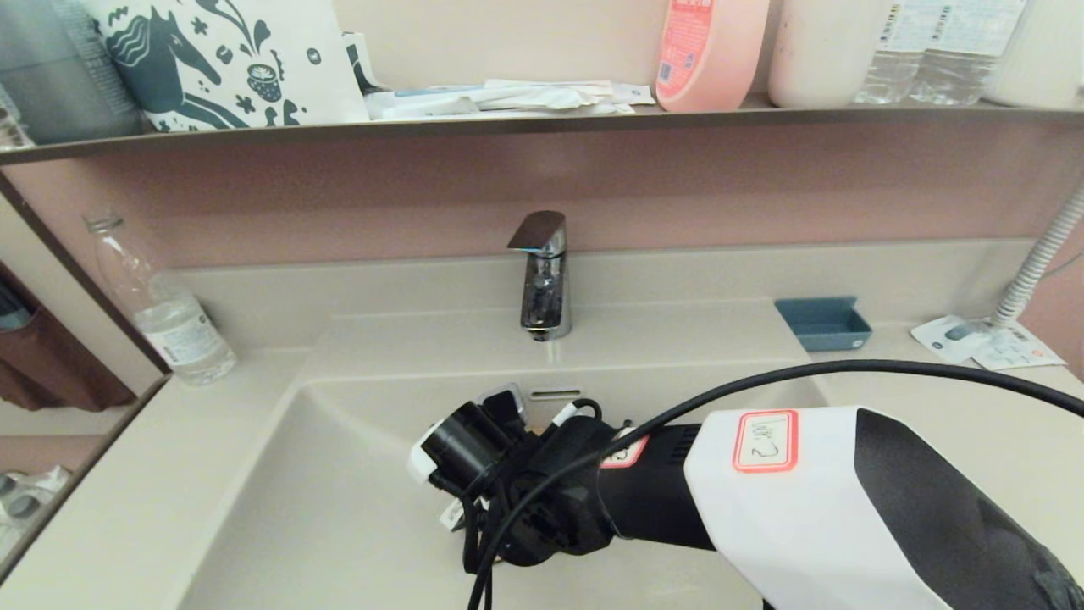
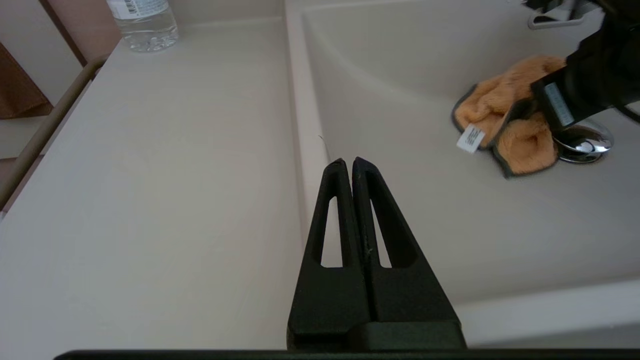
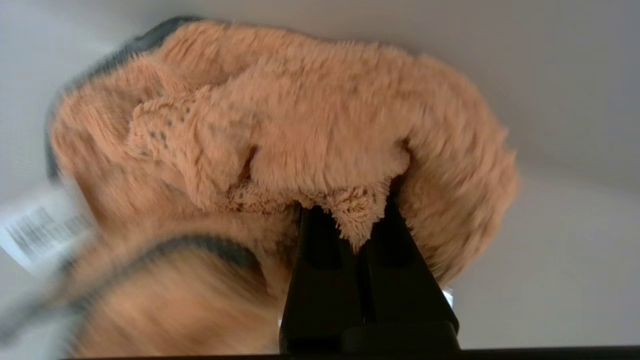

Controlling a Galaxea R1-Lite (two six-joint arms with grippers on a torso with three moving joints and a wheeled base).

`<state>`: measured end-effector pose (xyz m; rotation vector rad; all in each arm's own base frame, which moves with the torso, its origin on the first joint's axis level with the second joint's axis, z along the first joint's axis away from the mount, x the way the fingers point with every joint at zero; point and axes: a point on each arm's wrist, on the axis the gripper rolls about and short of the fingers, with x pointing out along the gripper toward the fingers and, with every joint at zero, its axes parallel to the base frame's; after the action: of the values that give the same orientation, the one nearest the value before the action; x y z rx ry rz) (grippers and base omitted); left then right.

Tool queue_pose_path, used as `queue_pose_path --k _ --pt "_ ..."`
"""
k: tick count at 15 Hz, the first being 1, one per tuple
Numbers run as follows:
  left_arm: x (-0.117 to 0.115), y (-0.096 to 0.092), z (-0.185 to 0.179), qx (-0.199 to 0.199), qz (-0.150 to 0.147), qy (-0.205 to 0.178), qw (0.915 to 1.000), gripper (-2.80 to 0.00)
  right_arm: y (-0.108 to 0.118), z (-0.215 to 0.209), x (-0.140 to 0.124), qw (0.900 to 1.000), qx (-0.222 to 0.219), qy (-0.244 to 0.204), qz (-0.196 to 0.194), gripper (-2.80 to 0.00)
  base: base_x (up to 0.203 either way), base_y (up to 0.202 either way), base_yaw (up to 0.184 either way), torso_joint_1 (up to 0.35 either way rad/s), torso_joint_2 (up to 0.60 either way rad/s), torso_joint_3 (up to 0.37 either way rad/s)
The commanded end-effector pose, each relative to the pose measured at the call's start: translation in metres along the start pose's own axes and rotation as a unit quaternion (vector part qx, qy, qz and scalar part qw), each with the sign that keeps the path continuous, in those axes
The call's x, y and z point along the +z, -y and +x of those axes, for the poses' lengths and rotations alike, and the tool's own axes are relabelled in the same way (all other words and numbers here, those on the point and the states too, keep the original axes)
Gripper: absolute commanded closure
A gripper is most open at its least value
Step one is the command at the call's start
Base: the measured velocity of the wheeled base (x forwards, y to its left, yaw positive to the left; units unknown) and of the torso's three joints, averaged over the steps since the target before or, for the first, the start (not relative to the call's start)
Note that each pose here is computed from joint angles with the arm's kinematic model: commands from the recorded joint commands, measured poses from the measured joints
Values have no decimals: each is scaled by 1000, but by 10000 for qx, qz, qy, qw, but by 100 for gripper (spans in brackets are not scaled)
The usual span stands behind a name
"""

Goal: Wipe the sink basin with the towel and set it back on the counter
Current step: Wipe the sink

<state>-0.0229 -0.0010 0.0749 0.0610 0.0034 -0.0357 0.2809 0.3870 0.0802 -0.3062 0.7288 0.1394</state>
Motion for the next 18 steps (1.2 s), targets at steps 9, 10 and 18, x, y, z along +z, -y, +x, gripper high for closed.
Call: queue_pose_path --k 9,10,18 --pt "0 0 0 1 1 -8 10000 0 114 -23 -15 9812 -1222 -1485 165 0 0 0 0 0 0 0" --pt "0 0 0 1 1 -8 10000 0 122 -26 -19 9785 -1298 -1591 171 0 0 0 0 0 0 0" --pt "0 0 0 1 1 -8 10000 0 143 -51 -68 9482 -734 -3088 -129 0 0 0 0 0 0 0"
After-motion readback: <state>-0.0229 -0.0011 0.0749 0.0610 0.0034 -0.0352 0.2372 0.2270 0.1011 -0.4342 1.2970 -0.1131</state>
